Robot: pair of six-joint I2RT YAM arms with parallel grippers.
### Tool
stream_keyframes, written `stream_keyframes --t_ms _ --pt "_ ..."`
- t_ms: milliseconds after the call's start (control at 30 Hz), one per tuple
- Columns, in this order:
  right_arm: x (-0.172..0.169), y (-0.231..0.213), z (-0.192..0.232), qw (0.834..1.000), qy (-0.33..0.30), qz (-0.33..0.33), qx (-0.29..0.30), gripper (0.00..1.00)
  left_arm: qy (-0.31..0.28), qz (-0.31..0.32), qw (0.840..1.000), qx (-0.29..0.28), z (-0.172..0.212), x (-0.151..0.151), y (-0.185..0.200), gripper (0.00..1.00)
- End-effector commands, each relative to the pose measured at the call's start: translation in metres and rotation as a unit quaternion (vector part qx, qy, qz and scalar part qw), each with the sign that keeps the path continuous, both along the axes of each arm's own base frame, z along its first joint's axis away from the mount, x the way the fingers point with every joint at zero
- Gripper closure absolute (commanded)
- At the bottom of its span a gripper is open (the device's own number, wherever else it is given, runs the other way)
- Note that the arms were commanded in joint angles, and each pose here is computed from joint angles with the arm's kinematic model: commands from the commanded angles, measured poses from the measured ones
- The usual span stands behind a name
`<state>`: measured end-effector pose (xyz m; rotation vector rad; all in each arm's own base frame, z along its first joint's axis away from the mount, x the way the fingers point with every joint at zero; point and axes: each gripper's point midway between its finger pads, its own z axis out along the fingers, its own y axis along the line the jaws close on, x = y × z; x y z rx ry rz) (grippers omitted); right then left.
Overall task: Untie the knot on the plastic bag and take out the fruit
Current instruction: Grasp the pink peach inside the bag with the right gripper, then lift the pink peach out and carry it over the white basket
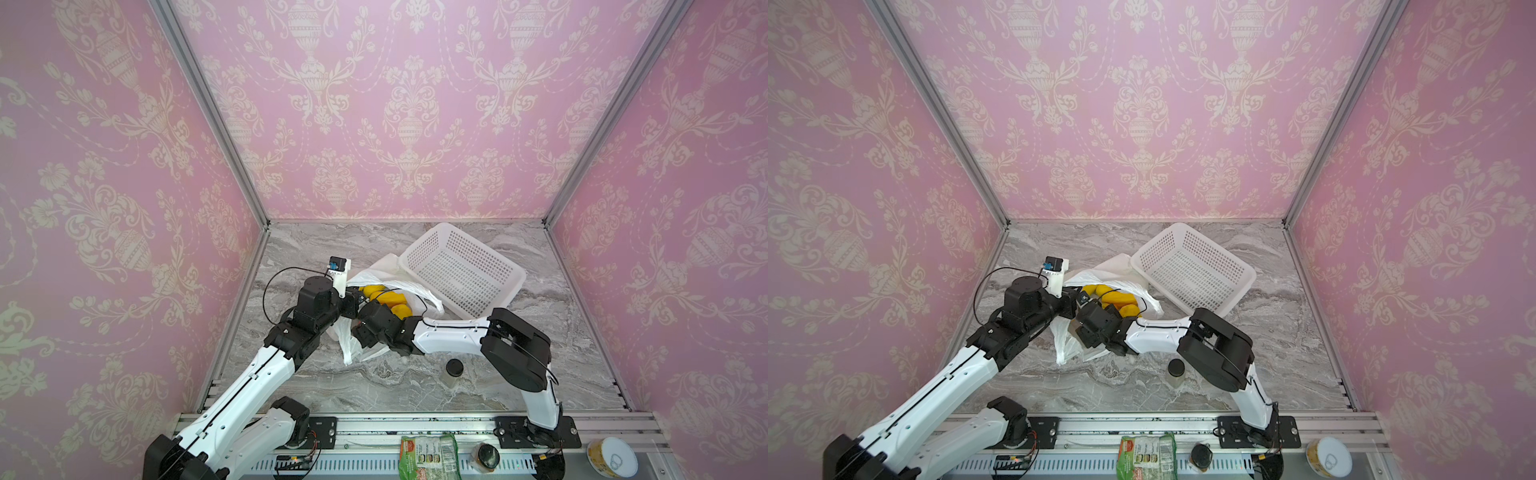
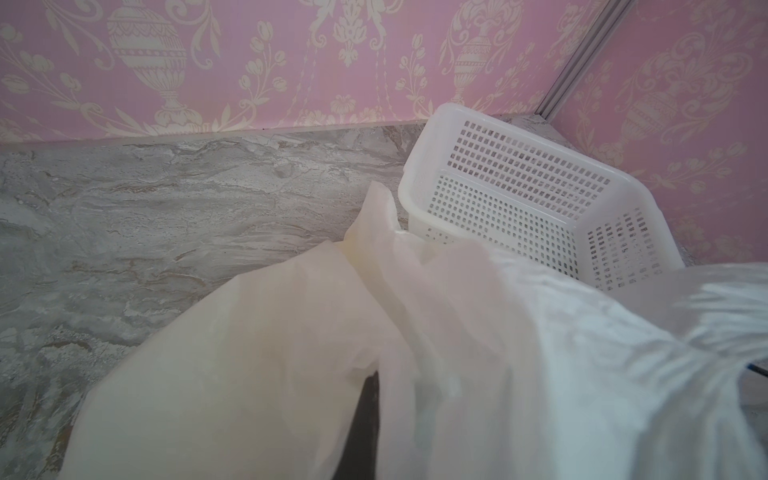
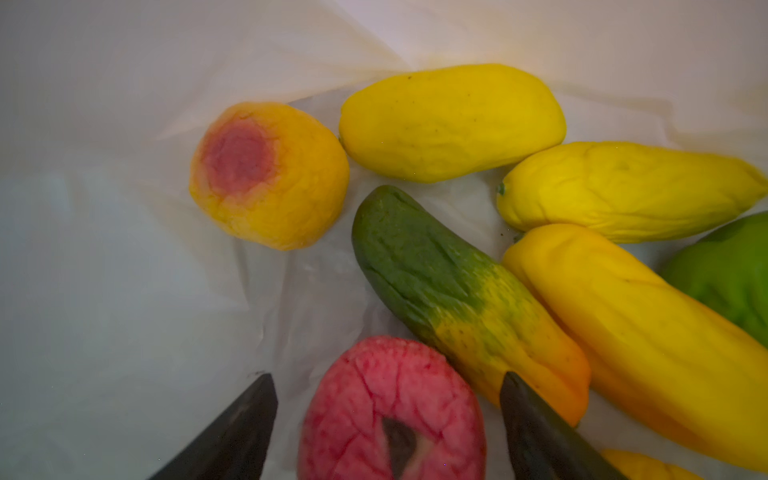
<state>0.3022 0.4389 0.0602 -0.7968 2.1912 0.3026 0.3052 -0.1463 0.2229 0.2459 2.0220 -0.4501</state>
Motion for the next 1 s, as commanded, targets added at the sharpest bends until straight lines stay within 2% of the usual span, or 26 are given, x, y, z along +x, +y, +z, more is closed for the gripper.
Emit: stream_keyframes --t_ms 0,167,367,500,733,867,967 --pt "0.0 0.002 0.001 1.0 0.006 -0.001 -0.005 0.22 -0.001 -0.007 1.0 -0.005 -0.002 -0.001 -0.003 1.0" --pt "-0.004 0.003 0.006 1.0 0.012 0.006 0.007 0.43 0.003 0.0 1.0 0.001 -0.004 0.001 -0.001 1.0" --pt "-0.009 -0.007 0.038 0.999 -0.016 0.008 0.042 0.54 0.003 0.014 1.0 0.007 -0.008 0.003 0.004 0.99" --pt "-0.021 -0.023 0.062 0.997 -0.041 0.014 0.068 0.59 0.003 0.019 1.0 0.01 -0.007 0.004 0.005 1.0" --pt "-0.052 -0.042 0.128 0.986 -0.145 0.035 0.08 0.64 0.008 0.023 1.0 0.012 -0.012 0.005 0.006 0.99" --pt "-0.075 -0.058 0.167 0.975 -0.176 0.053 0.124 0.67 0.007 0.029 0.999 0.014 -0.011 0.006 0.008 0.99" --pt "-0.083 -0.088 0.199 0.964 -0.204 0.041 0.163 0.68 0.009 0.026 1.0 0.014 -0.012 0.006 0.007 0.98"
